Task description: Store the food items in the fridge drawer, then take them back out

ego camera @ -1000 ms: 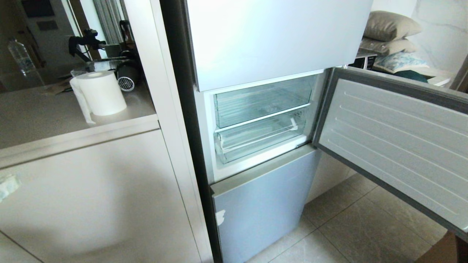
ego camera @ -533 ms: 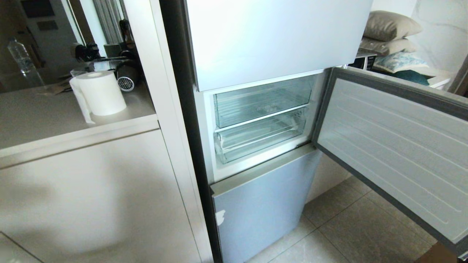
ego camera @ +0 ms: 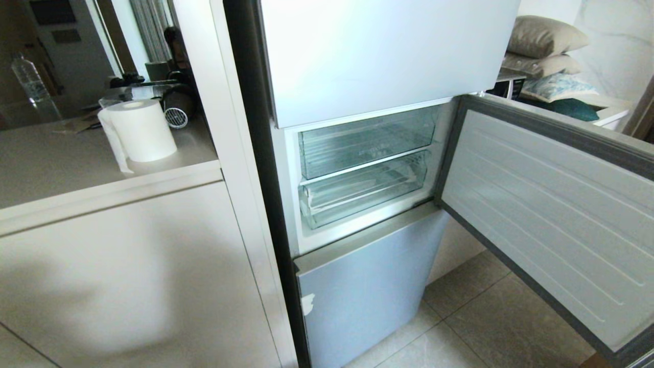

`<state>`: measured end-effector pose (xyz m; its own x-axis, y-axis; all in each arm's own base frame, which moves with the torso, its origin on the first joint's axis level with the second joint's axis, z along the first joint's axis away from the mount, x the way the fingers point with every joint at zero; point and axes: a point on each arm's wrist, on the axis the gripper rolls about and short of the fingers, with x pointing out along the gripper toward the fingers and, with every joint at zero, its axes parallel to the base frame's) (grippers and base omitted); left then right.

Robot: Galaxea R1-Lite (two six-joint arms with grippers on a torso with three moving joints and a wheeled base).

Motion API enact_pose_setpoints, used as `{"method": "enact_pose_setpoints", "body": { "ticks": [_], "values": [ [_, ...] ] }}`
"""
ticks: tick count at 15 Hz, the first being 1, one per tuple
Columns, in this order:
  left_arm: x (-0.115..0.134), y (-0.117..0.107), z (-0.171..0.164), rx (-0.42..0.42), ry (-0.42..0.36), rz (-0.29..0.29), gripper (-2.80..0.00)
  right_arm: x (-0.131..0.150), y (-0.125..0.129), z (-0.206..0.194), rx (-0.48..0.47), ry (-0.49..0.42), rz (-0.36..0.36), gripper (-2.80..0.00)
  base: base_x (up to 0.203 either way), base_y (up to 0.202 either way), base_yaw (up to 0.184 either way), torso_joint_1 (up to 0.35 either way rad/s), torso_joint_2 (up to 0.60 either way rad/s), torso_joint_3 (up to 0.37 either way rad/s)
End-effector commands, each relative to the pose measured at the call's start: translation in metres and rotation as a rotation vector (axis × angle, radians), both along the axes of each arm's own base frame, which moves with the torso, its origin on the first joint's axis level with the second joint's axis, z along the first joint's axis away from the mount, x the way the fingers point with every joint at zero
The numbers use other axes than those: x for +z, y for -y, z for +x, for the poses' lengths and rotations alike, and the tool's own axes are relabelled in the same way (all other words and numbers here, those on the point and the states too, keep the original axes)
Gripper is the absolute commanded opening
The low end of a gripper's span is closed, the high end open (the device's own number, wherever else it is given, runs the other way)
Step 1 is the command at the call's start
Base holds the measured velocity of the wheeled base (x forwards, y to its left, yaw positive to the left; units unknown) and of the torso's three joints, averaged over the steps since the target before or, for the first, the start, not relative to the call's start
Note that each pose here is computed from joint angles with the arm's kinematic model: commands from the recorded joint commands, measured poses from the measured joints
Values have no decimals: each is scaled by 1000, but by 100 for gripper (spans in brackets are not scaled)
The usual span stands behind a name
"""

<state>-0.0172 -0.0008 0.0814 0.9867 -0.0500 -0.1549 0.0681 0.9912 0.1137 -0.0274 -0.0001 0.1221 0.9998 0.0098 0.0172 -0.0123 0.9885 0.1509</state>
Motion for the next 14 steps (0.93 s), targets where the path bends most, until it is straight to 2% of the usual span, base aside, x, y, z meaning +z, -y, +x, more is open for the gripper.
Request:
{"method": "enact_pose_setpoints", "body": {
  "ticks": [1, 2, 5, 6, 9, 14],
  "values": [
    [-6, 0, -8, -7, 109, 32, -280, 27, 0, 27, 9, -150, 50, -280, 0, 0, 0, 0, 0, 0],
    [-7, 0, -8, -1, 104, 31, -280, 34, -1, 40, 11, -193, 63, -280, 0, 0, 0, 0, 0, 0],
    [-6, -1, -8, 57, 101, -83, -280, 51, -1, 76, 8, -218, 79, -280, 0, 0, 0, 0, 0, 0],
    [-6, -1, -8, 66, 102, -103, -280, 58, -1, 86, 6, -212, 81, -280, 0, 0, 0, 0, 0, 0],
    [-7, -1, -8, 66, 101, -103, -280, 77, -1, 108, -20, -200, 85, -280, 0, 0, 0, 0, 0, 0],
    [-6, -1, -8, 66, 102, -103, -280, 90, 8, 151, -162, -186, 91, -280, 0, 0, 0, 0, 0, 0]
  ]
}}
